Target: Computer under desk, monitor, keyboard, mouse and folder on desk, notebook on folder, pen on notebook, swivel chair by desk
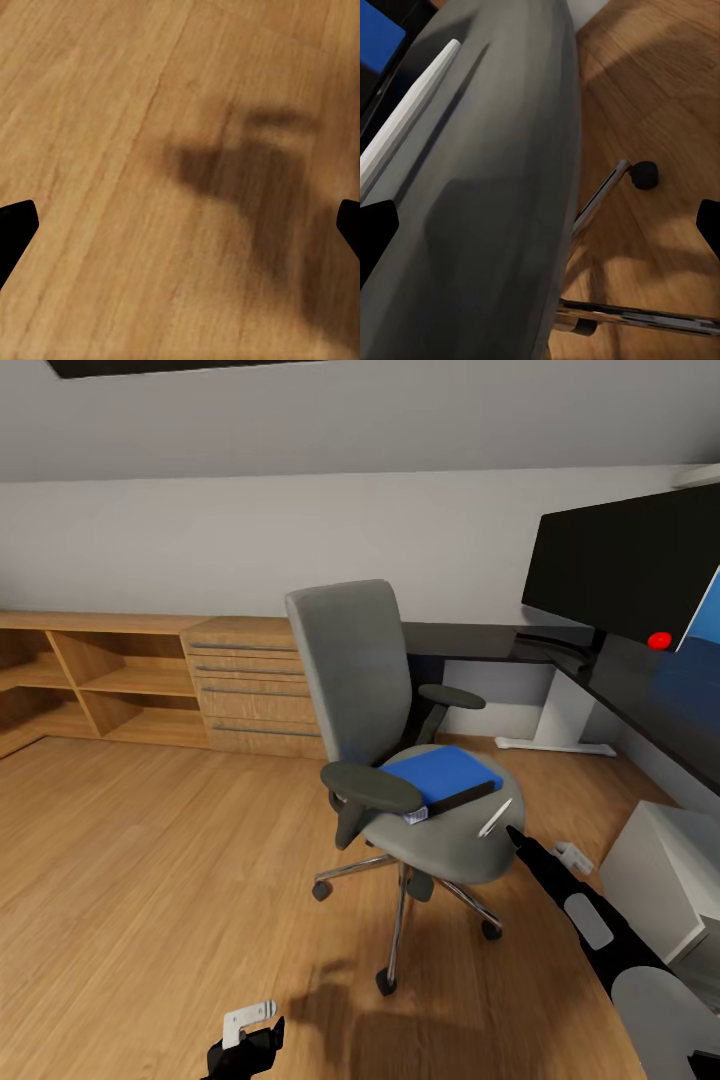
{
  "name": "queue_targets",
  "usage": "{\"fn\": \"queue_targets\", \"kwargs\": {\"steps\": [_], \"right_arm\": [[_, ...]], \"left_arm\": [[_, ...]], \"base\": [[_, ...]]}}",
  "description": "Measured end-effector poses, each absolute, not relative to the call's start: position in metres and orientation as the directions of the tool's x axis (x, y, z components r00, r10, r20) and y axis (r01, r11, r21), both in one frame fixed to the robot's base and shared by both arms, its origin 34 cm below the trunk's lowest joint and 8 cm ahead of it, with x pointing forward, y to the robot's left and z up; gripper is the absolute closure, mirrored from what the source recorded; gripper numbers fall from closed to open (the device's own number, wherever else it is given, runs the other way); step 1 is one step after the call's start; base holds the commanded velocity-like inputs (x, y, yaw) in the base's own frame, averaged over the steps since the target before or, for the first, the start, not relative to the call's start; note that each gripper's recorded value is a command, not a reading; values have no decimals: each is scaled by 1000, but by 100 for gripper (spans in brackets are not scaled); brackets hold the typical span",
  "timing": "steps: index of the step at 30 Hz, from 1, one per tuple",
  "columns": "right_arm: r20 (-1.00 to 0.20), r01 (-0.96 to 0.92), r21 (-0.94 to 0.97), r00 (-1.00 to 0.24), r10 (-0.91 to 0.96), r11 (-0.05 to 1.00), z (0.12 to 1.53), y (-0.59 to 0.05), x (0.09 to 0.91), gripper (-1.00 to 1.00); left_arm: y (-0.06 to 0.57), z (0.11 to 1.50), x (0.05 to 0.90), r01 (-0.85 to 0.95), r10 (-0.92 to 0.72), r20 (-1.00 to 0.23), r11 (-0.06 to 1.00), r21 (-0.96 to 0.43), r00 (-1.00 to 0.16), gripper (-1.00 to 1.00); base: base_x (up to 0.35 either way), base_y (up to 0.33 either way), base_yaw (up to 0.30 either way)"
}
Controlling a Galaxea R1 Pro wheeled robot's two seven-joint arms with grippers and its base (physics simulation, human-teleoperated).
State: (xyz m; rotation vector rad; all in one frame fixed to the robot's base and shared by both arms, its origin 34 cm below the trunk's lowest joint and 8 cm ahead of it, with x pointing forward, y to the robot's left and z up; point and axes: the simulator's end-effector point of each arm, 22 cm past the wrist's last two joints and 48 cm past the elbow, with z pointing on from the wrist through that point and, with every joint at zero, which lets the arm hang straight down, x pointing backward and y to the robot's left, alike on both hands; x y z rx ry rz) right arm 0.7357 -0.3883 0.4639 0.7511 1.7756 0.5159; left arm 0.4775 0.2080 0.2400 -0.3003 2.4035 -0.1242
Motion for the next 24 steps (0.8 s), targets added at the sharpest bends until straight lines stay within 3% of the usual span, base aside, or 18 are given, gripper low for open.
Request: {"fn": "queue_targets", "kwargs": {"steps": [7,24], "right_arm": [[-662,236,674,-228,714,700,465,-386,737,-100],[-666,221,675,-229,710,704,468,-384,741,-100]], "left_arm": [[208,239,477,-182,-249,-638,969,-170,-728,-100],[208,234,473,-184,-249,-629,969,-167,-737,-100]], "base": [[0,0,77],[0,0,216]]}}
